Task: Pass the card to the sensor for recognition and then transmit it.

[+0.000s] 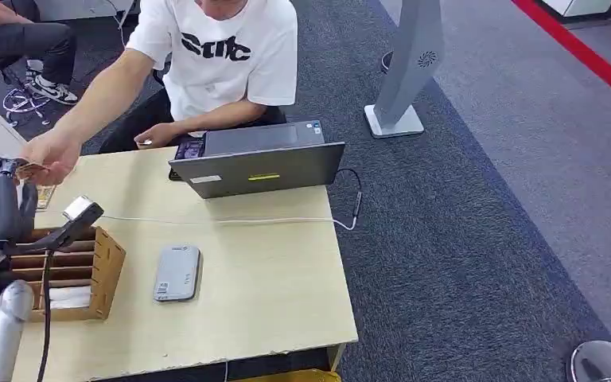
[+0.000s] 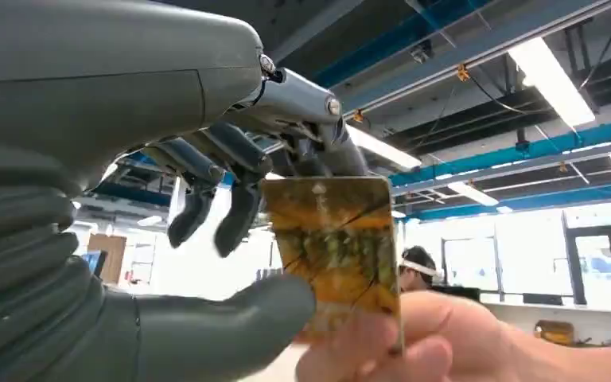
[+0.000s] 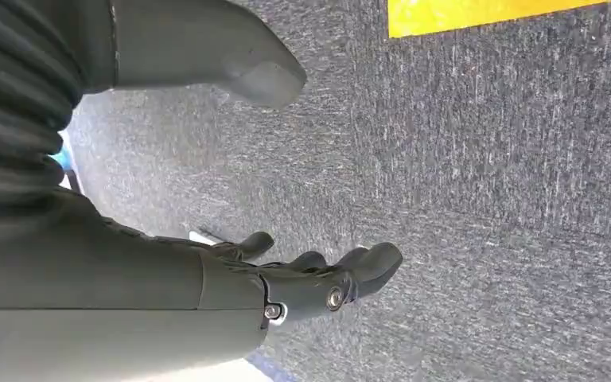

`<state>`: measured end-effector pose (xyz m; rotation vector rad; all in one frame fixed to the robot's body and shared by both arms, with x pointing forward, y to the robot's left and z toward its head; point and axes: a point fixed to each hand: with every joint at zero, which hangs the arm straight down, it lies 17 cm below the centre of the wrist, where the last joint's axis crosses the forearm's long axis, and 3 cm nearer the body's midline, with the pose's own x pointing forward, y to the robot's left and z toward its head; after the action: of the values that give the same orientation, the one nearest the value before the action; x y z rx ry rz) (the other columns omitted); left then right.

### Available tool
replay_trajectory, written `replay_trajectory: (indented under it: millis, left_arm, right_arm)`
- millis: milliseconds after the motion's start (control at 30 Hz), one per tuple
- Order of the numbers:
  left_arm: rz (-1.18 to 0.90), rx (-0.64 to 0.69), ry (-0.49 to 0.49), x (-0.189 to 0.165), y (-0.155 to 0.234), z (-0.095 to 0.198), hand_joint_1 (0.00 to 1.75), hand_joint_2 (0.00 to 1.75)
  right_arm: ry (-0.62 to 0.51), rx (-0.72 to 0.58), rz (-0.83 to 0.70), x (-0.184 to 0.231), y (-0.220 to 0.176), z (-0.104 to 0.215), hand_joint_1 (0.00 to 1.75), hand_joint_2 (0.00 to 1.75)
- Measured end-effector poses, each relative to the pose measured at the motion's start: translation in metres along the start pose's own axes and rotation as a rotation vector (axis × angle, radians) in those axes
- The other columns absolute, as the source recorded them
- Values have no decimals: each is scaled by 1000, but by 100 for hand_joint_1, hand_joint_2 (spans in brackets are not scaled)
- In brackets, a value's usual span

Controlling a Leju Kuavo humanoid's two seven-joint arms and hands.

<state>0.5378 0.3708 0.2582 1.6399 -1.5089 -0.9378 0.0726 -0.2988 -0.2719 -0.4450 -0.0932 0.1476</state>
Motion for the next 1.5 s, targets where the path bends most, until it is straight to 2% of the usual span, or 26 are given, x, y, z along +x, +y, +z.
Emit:
replay_trajectory:
  millis: [133, 467, 733, 833, 1033, 1267, 1400, 1500]
  left_arm:
    - [49, 18, -12, 15, -2, 13, 0, 175]
    - [72, 4, -75, 54, -10, 86, 0, 175]
    - [8, -82, -109, 56, -9, 175, 0, 175]
    - [-22, -87, -94, 45, 4, 199, 0, 175]
    - [-68, -86, -56, 17, 27, 223, 0, 175]
    - [-113, -93, -25, -6, 39, 231, 0, 175]
    - [-181, -134, 46, -43, 37, 237, 0, 175]
    - [-214, -132, 63, -59, 41, 237, 0, 175]
  right_arm:
    - [-3, -2, 7, 0, 0, 0, 0, 175]
    - [6, -4, -11, -2, -2, -1, 0, 175]
    - [37, -8, -58, -14, -3, -2, 0, 175]
    - [52, -16, -75, -17, -4, -2, 0, 175]
    - [67, -16, -95, -21, -5, -2, 0, 175]
    - [67, -15, -106, -22, -5, -2, 0, 175]
    - [59, -15, -101, -22, -4, -2, 0, 175]
    - [59, -13, -101, -21, -3, -2, 0, 175]
